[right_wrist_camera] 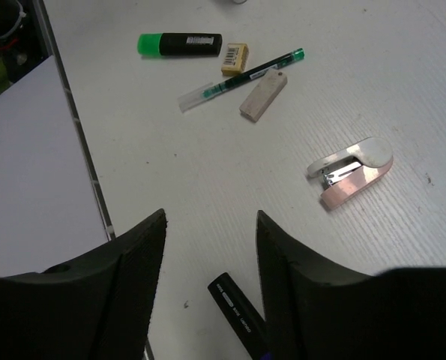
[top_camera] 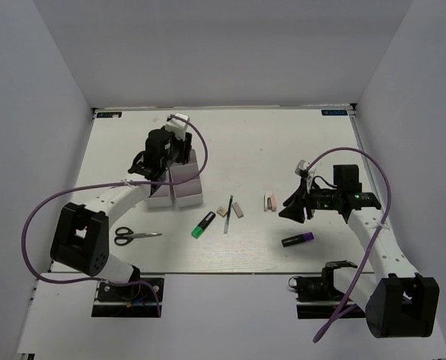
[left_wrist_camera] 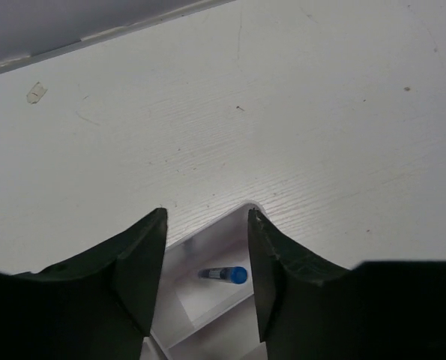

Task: Sort the stationery into containers
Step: Place the pen in the storage box, then move the storage box to the center of the board.

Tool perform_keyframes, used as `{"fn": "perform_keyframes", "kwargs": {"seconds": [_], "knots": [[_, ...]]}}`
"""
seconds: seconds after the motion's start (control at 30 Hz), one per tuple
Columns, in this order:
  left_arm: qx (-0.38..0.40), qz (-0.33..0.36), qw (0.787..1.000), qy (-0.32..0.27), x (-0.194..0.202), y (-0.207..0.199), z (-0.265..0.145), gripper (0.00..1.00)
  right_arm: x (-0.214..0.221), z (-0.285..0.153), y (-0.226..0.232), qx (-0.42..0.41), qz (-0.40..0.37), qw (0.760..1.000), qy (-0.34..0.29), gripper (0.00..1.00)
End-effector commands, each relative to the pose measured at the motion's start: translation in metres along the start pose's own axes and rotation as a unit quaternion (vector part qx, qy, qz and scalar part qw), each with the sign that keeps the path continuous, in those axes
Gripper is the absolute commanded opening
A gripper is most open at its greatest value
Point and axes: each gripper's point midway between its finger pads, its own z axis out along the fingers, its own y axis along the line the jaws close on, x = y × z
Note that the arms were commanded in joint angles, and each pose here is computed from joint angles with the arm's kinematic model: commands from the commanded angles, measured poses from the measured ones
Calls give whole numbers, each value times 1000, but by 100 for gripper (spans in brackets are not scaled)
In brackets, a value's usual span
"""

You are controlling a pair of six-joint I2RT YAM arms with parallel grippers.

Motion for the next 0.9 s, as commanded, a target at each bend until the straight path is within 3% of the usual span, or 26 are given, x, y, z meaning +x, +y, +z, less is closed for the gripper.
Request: {"fn": "perform_keyframes", "kwargs": {"seconds": [0.0,0.03,0.07,0.1,0.13,0.17,0.27,0.33,0.37,0.4,0.57,0.87], "knots": [[9,1,999,-47,-41,-6,-21,55,-5,-2,-1,8,-9,1000,-6,59],[14,1,999,-53,-47,-8,-27,48,-5,-2,-3,16,12,1000,-6,70],[23,4,998,-63,-56,-15,-36,36,-4,-3,-8,31,21,999,-1,90],[34,8,997,-65,-61,-23,-40,25,-6,-2,-11,39,29,999,-4,90],[39,9,997,-64,-65,-28,-45,7,-6,-2,-13,42,40,998,-3,90],[59,15,997,-50,-68,-43,-62,1,-4,-2,-14,45,45,998,1,90],[102,-25,994,2,-49,-71,-87,1,-5,1,-14,31,55,998,5,90],[143,-48,988,43,-30,-98,-103,8,-10,3,-12,14,75,997,11,58],[157,-80,982,62,-18,-113,-109,10,-10,4,-13,11,84,996,14,34],[166,-91,979,76,-9,-123,-110,10,-9,4,-16,17,91,996,17,0],[172,-157,963,138,28,-152,-97,0,-6,3,-21,36,109,993,20,0],[77,-117,975,172,79,-157,-57,1,-5,-2,-26,75,96,993,10,0]]}}
